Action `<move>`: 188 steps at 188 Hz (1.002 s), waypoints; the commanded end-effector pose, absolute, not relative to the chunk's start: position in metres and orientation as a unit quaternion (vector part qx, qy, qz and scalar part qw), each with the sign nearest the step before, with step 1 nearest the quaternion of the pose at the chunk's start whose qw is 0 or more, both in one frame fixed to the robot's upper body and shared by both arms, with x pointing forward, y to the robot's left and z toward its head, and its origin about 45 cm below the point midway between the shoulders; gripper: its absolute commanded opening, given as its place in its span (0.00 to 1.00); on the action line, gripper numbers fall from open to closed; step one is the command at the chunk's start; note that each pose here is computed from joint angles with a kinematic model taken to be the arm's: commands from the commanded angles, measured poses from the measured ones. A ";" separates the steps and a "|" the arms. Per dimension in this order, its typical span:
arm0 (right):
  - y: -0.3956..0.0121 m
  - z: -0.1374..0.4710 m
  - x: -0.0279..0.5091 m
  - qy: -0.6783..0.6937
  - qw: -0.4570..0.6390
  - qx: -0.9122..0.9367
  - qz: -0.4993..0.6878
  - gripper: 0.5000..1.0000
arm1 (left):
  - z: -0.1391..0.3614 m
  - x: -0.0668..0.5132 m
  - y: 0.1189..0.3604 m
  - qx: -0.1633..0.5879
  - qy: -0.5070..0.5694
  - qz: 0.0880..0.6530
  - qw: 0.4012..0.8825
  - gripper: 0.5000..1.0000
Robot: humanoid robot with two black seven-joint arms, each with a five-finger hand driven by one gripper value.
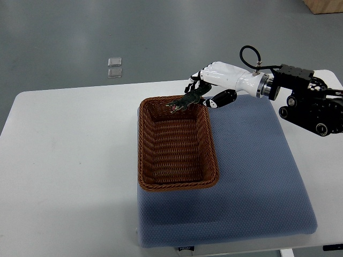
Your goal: Place crocodile in brown basket with right hand
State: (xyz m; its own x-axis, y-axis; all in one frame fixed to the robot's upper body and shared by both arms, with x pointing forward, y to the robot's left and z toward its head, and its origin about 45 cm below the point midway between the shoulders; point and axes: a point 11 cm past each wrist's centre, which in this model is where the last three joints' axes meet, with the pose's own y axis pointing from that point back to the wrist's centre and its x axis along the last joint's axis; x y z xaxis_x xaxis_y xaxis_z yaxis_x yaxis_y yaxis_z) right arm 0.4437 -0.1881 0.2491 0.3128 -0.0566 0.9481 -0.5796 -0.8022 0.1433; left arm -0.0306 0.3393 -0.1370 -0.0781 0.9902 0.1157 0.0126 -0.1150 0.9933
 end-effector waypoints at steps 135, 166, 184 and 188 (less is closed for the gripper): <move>-0.266 0.281 0.462 -0.346 0.176 0.879 0.278 0.82 | -0.137 -0.031 0.339 0.510 0.492 0.545 0.448 1.00; -0.292 0.270 0.462 -0.385 0.129 0.899 0.165 0.82 | -0.137 -0.031 0.339 0.510 0.492 0.545 0.448 1.00; -0.301 0.261 0.458 -0.398 0.091 0.908 0.099 0.82 | -0.137 -0.031 0.339 0.510 0.492 0.545 0.448 1.00; -0.303 0.260 0.458 -0.402 0.079 0.908 0.084 0.82 | -0.137 -0.031 0.339 0.510 0.492 0.545 0.448 1.00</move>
